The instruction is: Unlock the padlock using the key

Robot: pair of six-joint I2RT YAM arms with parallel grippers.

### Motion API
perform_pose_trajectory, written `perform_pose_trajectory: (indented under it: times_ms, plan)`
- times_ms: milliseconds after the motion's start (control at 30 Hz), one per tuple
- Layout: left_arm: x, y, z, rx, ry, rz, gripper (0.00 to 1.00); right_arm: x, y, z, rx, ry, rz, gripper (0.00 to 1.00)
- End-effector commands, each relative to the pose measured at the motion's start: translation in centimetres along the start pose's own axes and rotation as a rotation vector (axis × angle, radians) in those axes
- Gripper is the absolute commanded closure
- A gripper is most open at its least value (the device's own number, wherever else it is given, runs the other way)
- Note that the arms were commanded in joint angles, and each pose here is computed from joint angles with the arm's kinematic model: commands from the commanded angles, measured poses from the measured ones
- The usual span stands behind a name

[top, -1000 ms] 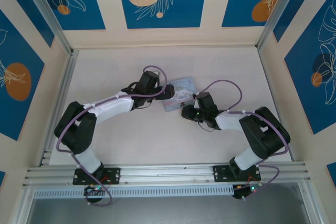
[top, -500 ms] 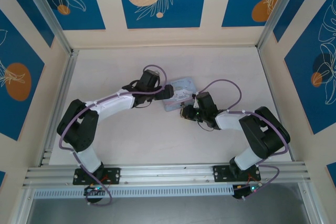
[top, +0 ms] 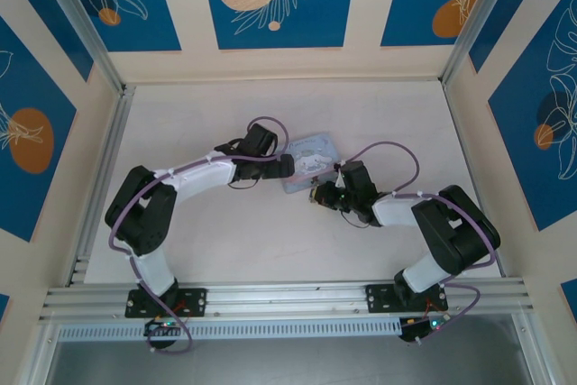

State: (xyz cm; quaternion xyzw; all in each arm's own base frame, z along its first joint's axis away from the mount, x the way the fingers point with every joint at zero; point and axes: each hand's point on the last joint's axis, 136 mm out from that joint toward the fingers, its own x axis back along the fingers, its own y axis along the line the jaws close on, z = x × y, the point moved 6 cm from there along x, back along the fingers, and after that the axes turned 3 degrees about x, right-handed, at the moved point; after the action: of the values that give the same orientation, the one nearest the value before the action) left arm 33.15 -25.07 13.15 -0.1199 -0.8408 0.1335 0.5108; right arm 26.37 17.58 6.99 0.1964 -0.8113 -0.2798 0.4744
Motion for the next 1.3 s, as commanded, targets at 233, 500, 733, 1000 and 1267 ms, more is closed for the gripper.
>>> perform_pose_trajectory:
  times_ms: [233, 500, 733, 1000, 1267]
  plan:
    - [-1.8, 1.9, 2.3, 0.0, 0.076, -0.094, 0.03, 0.3, -1.8, 1.3, -0.162, 0.019, 0.008, 1.0]
    - [-1.9, 2.0, 3.4, 0.013, 0.09, -0.09, 0.03, 0.3, -1.4, 1.0, -0.273, -0.007, -0.05, 1.0]
    - [-2.0, 1.8, 3.7, 0.016, 0.096, -0.083, 0.03, 0.1, -1.3, 0.7, -0.389, -0.04, -0.073, 1.0]
    - [-2.3, 1.9, 4.0, 0.024, 0.111, -0.084, 0.03, -0.3, -2.1, 0.7, -0.512, -0.092, -0.031, 1.0]
    - [-2.7, 2.1, 4.3, 0.025, 0.13, -0.097, 0.03, -0.1, -2.6, 0.0, -0.575, -0.156, 0.01, 1.0]
